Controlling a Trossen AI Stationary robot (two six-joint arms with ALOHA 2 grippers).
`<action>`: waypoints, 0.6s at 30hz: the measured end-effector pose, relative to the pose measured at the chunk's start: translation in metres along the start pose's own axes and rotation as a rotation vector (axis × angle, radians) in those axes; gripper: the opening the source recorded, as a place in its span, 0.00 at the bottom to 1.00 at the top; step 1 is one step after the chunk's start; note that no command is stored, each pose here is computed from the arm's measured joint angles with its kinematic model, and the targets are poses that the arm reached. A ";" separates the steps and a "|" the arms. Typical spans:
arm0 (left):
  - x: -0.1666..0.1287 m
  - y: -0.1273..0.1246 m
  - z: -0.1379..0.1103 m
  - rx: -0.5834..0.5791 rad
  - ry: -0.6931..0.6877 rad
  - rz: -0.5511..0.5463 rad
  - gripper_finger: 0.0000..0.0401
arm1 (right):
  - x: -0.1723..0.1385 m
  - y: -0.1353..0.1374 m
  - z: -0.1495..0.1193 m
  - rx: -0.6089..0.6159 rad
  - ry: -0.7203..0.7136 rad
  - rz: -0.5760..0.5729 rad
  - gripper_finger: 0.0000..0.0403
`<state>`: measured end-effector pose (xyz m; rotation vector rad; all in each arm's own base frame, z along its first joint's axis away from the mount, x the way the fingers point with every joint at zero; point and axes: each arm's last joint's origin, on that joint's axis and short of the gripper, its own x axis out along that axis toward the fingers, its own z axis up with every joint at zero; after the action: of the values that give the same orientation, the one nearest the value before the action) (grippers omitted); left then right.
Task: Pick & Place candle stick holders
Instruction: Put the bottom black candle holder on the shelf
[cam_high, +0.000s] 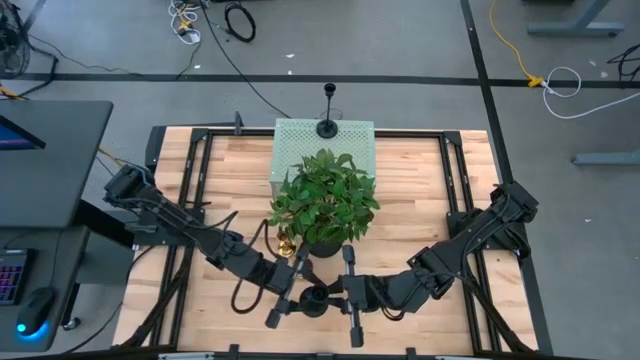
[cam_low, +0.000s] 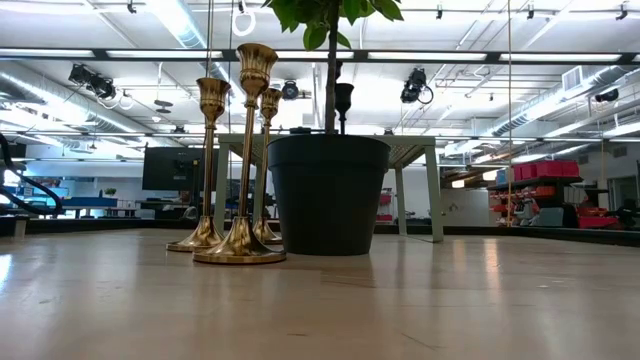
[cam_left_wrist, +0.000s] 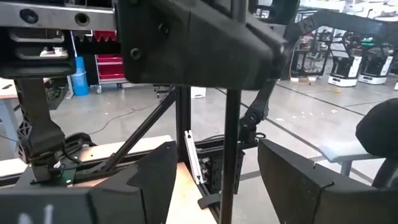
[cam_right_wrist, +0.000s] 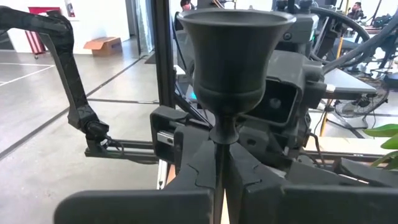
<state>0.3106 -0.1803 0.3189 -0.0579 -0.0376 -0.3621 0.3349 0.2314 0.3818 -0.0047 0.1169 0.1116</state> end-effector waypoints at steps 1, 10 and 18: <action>0.000 0.000 0.000 0.000 0.001 0.000 0.54 | 0.000 0.000 0.000 0.000 0.000 0.000 0.00; 0.000 0.000 0.000 0.001 0.003 0.000 0.32 | 0.000 0.000 0.000 -0.001 0.001 0.001 0.00; 0.000 0.000 0.000 0.002 0.003 -0.003 0.12 | 0.000 0.000 0.000 -0.003 0.004 0.000 0.01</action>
<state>0.3106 -0.1806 0.3186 -0.0556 -0.0348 -0.3655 0.3348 0.2314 0.3814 -0.0082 0.1208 0.1120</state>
